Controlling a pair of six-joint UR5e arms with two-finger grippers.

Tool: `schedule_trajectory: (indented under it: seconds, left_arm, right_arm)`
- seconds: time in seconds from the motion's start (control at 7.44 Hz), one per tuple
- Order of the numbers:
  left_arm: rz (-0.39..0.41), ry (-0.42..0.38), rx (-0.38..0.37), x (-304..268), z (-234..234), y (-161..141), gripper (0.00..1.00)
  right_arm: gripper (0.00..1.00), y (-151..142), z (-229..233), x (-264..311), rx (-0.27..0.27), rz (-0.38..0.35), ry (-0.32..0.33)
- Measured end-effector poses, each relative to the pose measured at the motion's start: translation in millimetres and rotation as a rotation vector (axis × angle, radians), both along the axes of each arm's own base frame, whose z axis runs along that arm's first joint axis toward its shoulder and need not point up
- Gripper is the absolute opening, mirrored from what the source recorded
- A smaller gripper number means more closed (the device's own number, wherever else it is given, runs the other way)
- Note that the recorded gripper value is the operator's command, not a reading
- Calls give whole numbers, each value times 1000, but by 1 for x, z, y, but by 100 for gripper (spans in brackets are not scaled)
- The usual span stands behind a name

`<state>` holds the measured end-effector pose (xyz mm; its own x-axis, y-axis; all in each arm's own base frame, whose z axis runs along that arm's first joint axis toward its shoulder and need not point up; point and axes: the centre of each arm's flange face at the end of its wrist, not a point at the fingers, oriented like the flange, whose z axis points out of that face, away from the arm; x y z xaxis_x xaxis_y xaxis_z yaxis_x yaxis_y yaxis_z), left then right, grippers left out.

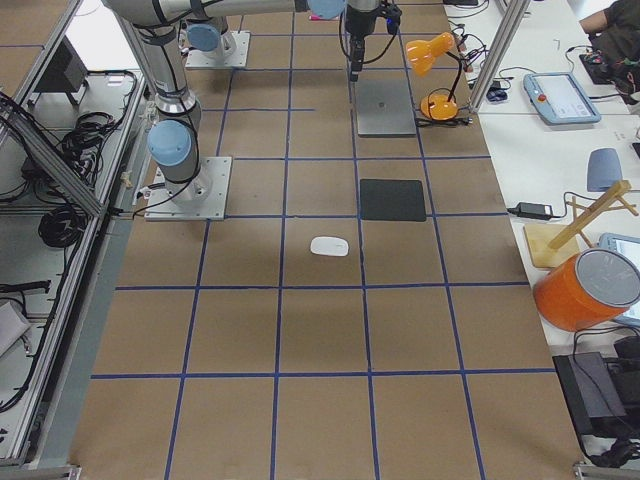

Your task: Place pen and mouse around notebook

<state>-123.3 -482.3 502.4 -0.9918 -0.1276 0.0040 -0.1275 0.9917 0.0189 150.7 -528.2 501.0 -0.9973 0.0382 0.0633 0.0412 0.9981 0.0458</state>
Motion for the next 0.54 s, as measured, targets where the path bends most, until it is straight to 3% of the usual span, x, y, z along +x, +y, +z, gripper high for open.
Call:
schedule_trajectory:
  seconds: [0.27, 0.54]
  left_arm:
    - [27, -17, 9, 21, -2, -3, 100]
    - [11, -74, 76, 77, -35, -11, 100]
  right_arm:
    - [100, -2, -3, -4, 5, 14, -1]
    - [100, -38, -46, -65, 33, 71, -19]
